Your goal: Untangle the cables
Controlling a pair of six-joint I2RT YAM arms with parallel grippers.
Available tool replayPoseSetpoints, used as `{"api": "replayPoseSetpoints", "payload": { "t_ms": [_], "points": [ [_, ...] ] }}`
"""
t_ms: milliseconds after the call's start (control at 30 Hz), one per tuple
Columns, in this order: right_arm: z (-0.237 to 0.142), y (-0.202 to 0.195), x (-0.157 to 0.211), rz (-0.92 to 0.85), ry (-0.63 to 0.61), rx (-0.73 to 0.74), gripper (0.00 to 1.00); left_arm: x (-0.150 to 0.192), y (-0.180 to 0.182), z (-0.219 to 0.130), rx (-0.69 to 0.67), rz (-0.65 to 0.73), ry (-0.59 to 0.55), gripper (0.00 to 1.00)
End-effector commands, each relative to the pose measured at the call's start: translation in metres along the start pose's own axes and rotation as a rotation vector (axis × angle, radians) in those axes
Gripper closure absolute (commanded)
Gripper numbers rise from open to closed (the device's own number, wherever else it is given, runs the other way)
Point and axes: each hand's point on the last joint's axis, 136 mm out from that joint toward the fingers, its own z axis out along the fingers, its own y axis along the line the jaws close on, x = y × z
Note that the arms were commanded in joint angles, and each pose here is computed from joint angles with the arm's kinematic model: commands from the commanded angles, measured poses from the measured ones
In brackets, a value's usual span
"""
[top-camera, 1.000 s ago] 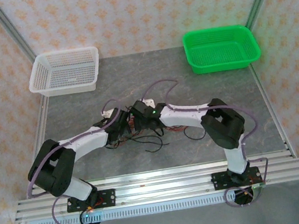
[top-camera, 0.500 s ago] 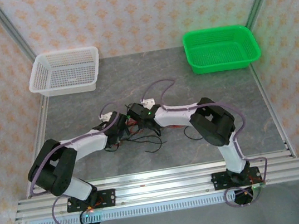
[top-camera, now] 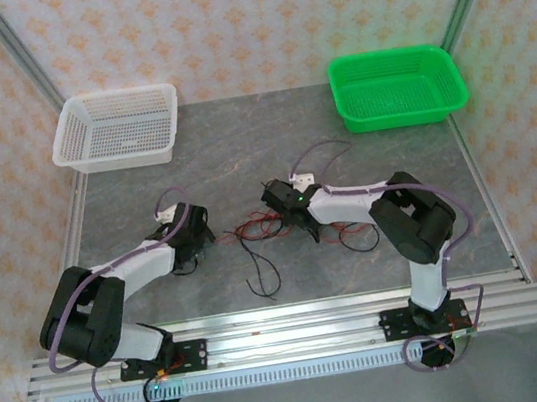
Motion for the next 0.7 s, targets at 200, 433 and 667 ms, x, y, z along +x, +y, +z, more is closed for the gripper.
{"api": "replayPoseSetpoints", "payload": {
  "t_ms": [200, 433, 667],
  "points": [
    [-0.044, 0.002, -0.024, -0.026, -0.041, -0.088, 0.23, -0.036, -0.044, -0.061, 0.147, 0.109, -0.048, 0.27],
    [-0.077, 0.006, -0.037, 0.025, -0.066, -0.196, 0.22, -0.030, -0.086, -0.131, 0.284, 0.242, -0.056, 0.27],
    [-0.094, 0.033, -0.027, 0.092, -0.010, -0.411, 0.38, 0.032, -0.121, -0.129, 0.485, 0.236, 0.098, 0.40]
  ]
}}
